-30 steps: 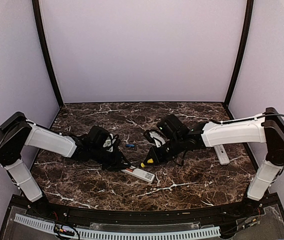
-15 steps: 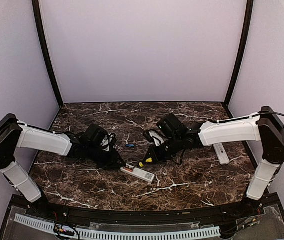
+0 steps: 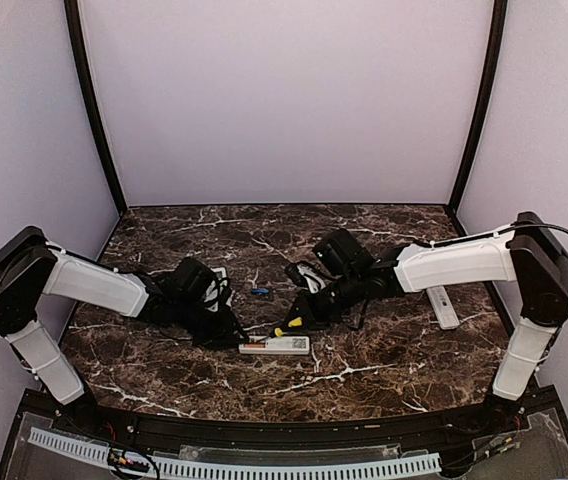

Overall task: Unload the batteries from the remote control
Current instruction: Move the remote control without the battery cover to the center of the board, then hold the remote control without the battery cover at the center of the board.

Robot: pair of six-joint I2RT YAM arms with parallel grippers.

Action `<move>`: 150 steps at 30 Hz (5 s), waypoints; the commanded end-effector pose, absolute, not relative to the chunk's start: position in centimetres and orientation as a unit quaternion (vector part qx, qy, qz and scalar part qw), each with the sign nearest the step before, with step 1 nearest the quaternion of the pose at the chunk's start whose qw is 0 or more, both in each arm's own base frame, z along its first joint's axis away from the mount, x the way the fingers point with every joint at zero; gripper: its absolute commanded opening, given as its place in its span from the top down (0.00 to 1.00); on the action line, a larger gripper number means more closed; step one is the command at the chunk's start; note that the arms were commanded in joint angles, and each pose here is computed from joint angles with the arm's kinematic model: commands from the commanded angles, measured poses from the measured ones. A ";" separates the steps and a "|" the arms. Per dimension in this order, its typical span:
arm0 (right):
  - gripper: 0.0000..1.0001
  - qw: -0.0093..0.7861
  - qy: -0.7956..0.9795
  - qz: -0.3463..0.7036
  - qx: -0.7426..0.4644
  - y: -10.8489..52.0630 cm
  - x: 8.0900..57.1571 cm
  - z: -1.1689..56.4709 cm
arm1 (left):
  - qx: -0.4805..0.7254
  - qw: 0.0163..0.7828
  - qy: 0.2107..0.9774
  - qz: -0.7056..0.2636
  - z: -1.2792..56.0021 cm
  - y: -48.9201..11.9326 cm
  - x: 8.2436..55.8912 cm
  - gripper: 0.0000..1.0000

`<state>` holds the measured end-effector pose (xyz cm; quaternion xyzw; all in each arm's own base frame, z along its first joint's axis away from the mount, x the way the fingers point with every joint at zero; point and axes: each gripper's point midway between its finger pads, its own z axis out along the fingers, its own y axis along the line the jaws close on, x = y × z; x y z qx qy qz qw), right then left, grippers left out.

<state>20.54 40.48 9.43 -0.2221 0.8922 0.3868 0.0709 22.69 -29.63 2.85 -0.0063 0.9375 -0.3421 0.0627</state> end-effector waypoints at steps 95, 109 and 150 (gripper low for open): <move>1.00 0.170 0.933 0.314 -0.040 31.3 20.2 13.2 | 0.220 0.103 0.900 -0.362 4.8 -39.2 20.2 0.34; 1.00 0.158 0.938 0.307 -0.032 31.7 21.0 11.8 | 0.238 0.093 0.898 -0.359 3.9 -39.7 19.8 0.42; 1.00 0.140 0.938 0.318 -0.011 31.8 21.3 9.9 | 0.270 0.060 0.891 -0.361 1.1 -40.7 19.2 0.79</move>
